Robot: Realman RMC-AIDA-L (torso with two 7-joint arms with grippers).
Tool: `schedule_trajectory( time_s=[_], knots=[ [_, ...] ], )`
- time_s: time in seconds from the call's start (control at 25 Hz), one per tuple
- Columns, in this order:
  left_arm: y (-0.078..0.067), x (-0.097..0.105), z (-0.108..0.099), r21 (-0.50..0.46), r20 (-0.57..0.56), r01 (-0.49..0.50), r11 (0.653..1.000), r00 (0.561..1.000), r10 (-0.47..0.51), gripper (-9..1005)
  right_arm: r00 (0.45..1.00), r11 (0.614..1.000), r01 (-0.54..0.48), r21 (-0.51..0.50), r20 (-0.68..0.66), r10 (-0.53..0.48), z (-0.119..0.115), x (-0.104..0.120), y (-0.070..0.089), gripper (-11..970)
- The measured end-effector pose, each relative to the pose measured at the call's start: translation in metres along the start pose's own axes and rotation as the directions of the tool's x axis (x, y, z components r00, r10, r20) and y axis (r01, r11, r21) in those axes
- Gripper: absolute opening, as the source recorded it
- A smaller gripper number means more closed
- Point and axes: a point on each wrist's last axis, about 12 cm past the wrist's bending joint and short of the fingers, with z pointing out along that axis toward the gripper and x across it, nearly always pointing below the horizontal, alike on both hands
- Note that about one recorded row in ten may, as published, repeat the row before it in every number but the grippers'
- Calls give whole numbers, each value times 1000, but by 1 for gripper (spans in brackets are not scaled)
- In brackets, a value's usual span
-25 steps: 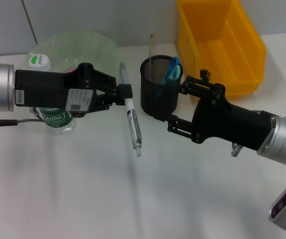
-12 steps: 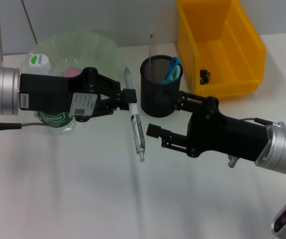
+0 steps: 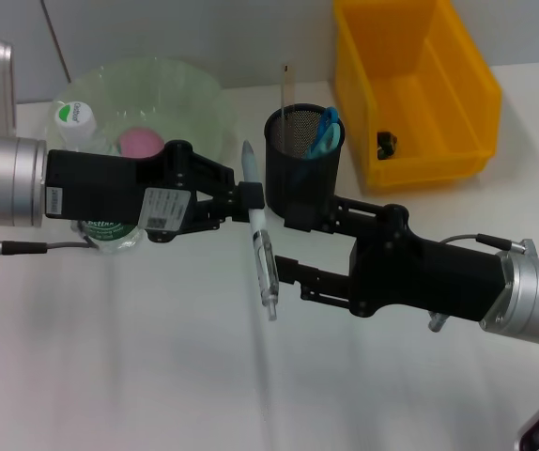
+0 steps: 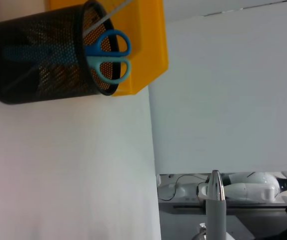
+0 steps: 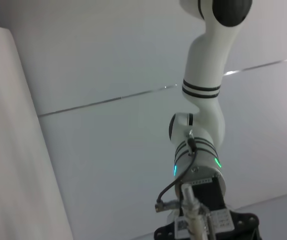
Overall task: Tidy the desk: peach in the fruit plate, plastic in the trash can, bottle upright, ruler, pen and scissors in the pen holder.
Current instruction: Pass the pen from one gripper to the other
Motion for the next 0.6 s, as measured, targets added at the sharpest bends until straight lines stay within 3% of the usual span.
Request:
schedule_trajectory(
  time_s=[0.6],
  knots=[
    [-1, 0, 4, 3, -11, 5, 1000, 1000, -5, 138, 998, 999, 38, -12, 41, -37, 4, -4, 1, 616]
  ],
)
